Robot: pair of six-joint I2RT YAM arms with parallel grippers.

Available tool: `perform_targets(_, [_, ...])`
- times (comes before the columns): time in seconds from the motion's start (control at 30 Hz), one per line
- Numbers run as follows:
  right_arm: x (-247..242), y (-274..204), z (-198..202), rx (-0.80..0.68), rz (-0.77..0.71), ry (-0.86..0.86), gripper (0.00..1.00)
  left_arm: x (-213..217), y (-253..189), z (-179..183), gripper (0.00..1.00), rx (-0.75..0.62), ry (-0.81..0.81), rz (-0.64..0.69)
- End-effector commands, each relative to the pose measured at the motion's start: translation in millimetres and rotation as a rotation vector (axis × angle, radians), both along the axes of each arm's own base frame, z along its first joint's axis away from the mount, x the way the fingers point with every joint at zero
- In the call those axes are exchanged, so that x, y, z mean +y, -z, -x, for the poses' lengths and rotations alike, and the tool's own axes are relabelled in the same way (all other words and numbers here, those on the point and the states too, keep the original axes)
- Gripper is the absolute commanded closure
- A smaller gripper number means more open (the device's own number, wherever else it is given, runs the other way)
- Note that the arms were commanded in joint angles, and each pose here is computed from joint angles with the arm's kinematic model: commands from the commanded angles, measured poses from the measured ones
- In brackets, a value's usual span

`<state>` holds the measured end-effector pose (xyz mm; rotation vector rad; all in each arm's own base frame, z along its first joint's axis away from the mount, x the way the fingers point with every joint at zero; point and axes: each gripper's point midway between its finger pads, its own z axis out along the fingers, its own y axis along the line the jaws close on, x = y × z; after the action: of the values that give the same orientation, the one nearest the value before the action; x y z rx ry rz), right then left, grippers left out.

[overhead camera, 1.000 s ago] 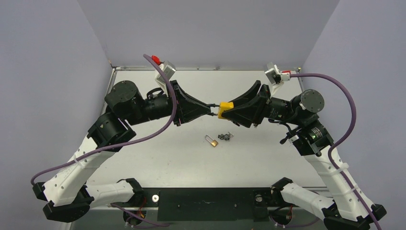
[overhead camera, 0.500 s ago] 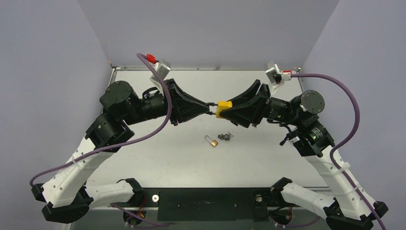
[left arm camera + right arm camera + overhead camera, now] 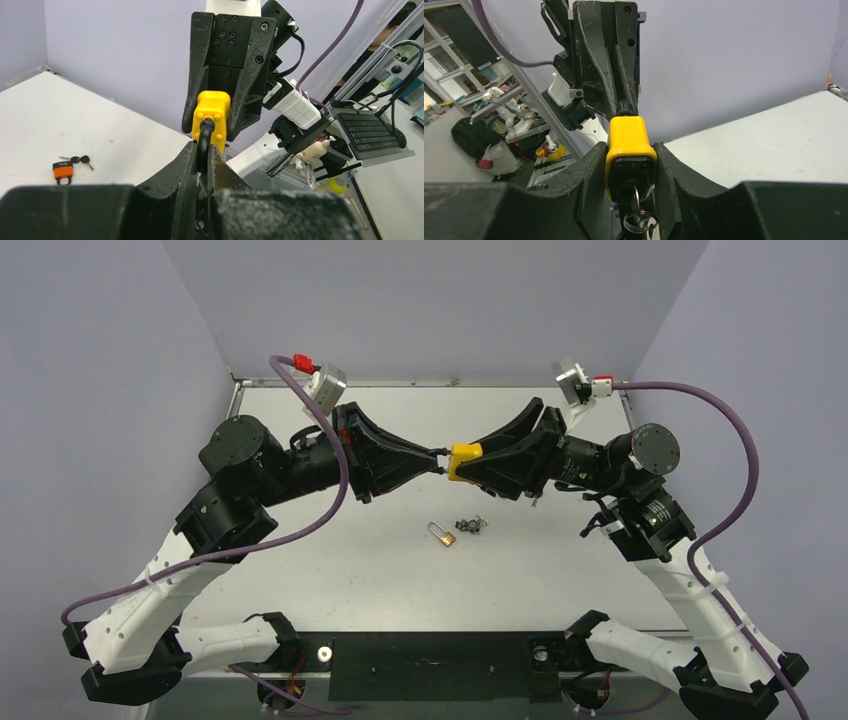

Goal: Lock with the key
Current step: Lock the lock.

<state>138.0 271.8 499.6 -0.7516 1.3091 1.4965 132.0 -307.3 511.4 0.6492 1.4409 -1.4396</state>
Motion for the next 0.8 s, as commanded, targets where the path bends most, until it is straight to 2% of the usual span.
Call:
perform_targets(0.0, [11,-37,-1,-0.049,-0.13,-0.035,1.0,-28,43,4,1.0,0.046,0.072,-0.114])
perform_targets(0.2, [11,-42,-1,-0.047,-0.145,-0.033,1.0,-28,51,1,1.0,0.043,0.058,-0.135])
perform_targets(0.77, [43,14,-34,-0.031,0.12,0.106,1.0,-58,39,30,1.0,0.128,0.199,-0.087])
